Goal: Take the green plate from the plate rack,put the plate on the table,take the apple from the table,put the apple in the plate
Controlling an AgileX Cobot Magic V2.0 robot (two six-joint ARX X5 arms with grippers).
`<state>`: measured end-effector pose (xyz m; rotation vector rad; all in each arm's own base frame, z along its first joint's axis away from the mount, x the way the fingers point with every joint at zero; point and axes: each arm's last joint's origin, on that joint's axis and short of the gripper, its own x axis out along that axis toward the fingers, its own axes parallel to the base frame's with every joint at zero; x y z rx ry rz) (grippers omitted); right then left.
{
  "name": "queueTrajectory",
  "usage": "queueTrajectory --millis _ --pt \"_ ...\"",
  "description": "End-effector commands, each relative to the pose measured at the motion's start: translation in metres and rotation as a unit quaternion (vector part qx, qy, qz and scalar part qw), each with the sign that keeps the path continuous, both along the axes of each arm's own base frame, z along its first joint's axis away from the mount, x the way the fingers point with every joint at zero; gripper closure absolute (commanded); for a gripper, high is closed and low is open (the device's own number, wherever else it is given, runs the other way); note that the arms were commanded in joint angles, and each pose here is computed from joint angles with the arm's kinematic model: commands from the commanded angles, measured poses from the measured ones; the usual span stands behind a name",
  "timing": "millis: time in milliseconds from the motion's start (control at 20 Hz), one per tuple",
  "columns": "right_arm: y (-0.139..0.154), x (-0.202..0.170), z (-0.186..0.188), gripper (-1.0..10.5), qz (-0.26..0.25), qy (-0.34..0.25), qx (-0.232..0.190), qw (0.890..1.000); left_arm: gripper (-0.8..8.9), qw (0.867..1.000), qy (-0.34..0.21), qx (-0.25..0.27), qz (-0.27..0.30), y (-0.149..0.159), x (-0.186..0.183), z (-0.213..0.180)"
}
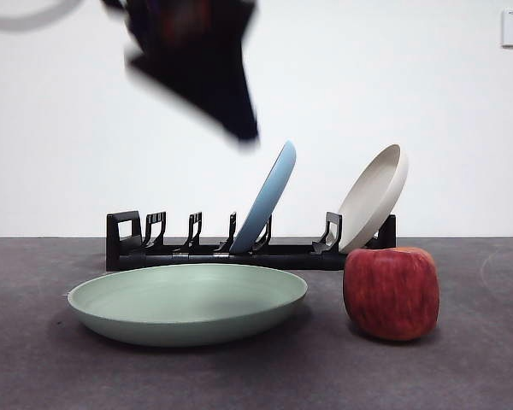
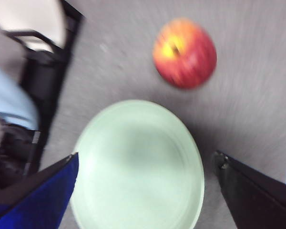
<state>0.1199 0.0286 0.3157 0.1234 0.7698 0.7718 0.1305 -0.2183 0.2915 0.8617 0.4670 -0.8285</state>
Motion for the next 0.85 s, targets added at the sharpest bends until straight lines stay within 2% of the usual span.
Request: queueTrajectory --millis 50,200,400,600,700,850 --pt "0.003 0.02 -0.006 2.6 0.0 0.016 -0.008 1.0 3.42 0.997 0.023 -0.073 0.015 0.012 -0.009 0.039" --pt "0.016 0.047 -0.022 2.6 0.0 0.043 -0.061 0.997 3.42 0.989 0.043 -0.142 0.004 0.034 -0.024 0.086" --pt "0.049 0.074 -0.044 2.6 0.026 0.048 -0.135 0.989 3.42 0.98 0.079 -0.181 -0.028 0.056 -0.039 0.123" --pt "0.082 0.089 -0.069 2.6 0.043 0.047 -0.214 0.975 3.42 0.977 0.123 -0.168 -0.046 0.07 -0.049 0.137" --pt "0.095 0.094 -0.082 2.6 0.055 0.054 -0.237 0.968 3.42 0.977 0.138 -0.156 -0.049 0.073 -0.052 0.137" --pt "0.108 0.101 -0.098 2.6 0.07 0.067 -0.25 0.964 3.42 0.978 0.149 -0.138 -0.045 0.076 -0.053 0.135"
